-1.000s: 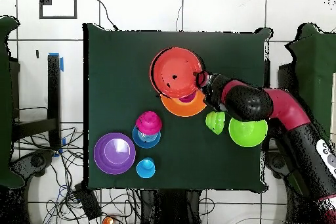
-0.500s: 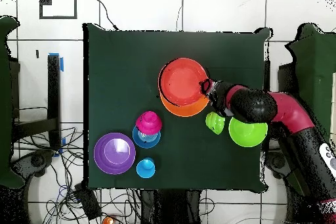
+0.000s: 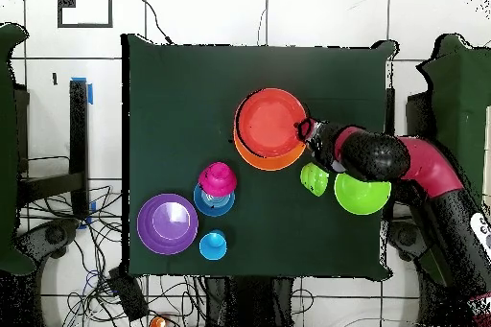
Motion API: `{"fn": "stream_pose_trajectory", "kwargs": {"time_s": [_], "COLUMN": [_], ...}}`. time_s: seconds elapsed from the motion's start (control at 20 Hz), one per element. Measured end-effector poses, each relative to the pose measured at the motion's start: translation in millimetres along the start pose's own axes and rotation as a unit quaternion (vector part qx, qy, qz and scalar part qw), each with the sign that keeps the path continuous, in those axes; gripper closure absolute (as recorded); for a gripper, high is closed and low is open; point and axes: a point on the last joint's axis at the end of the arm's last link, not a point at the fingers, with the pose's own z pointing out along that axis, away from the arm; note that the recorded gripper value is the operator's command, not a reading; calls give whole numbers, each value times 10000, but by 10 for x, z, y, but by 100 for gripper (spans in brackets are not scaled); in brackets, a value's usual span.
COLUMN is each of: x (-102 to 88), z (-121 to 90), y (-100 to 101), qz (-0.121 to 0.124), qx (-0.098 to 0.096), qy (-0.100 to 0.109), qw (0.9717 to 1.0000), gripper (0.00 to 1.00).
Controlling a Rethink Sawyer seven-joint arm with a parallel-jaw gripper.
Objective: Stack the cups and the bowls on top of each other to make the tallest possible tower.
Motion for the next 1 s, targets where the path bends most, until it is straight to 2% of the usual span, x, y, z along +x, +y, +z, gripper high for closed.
{"fn": "stream_pose_trajectory", "kwargs": {"time_s": [0.35,0.8,1.0], "x": [28,40,94], "z": [6,-145,-182], "y": [-141,-260,-243], "qz": [138,167,140], "qx": [-177,-309,-364], "qy": [-14,-117,-102], "qw": [9997,9993,9992], "gripper": [100,100,100]}}
